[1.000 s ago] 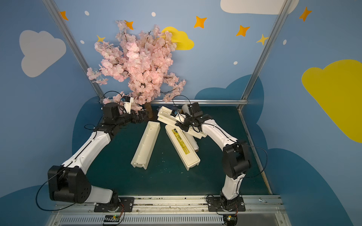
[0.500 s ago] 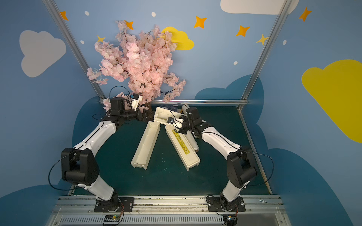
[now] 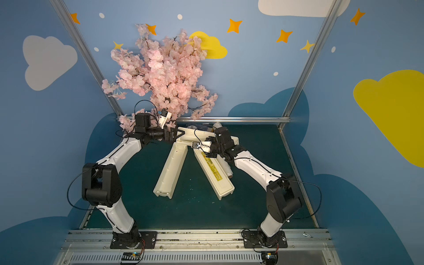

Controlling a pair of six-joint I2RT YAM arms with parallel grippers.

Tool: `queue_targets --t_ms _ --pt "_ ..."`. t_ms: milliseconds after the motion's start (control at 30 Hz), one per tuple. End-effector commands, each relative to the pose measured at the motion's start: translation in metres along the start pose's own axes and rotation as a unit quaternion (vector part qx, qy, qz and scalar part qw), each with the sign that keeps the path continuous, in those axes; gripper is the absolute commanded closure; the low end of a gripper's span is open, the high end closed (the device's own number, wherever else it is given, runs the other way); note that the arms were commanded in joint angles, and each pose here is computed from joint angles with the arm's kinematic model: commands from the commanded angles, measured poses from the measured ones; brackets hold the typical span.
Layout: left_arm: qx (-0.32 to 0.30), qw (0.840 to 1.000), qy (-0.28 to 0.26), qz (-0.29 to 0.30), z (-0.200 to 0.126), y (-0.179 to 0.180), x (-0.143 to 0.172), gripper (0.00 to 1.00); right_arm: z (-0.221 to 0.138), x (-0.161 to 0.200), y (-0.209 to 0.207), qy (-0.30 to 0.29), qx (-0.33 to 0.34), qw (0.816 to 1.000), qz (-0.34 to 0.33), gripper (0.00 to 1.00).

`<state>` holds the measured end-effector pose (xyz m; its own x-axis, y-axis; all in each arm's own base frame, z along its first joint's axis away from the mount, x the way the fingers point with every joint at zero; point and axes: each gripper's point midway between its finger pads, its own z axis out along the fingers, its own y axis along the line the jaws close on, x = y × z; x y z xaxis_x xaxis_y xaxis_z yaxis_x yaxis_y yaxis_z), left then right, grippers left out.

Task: Put plastic wrap rolls into dispensers
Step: Pick up the lid from the center of the board.

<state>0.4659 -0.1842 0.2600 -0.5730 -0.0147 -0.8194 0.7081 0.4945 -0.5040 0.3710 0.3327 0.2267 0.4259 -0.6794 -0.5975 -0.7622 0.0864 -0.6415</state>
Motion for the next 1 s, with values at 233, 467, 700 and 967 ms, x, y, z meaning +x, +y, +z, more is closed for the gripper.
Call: queue_targets --t_ms 233,467,700,967 --pt "0.067 0.995 0.013 0.074 -0.01 -0.038 -0.002 0.0 -0.024 -0.031 -0.03 -0.043 0.082 0.993 -0.071 1.0" --pt "0.119 0.992 0.016 0.046 -0.011 -0.052 -0.003 0.02 -0.026 -0.038 -0.045 -0.041 0.134 0.981 -0.135 1.0" --pt "0.152 0.988 0.015 0.02 -0.009 -0.057 -0.005 0.12 -0.014 -0.025 -0.045 0.009 0.157 0.972 -0.174 1.0" --pt "0.162 0.986 0.019 0.013 -0.005 -0.063 -0.004 0.31 0.008 -0.011 -0.045 0.059 0.182 0.962 -0.195 0.98"
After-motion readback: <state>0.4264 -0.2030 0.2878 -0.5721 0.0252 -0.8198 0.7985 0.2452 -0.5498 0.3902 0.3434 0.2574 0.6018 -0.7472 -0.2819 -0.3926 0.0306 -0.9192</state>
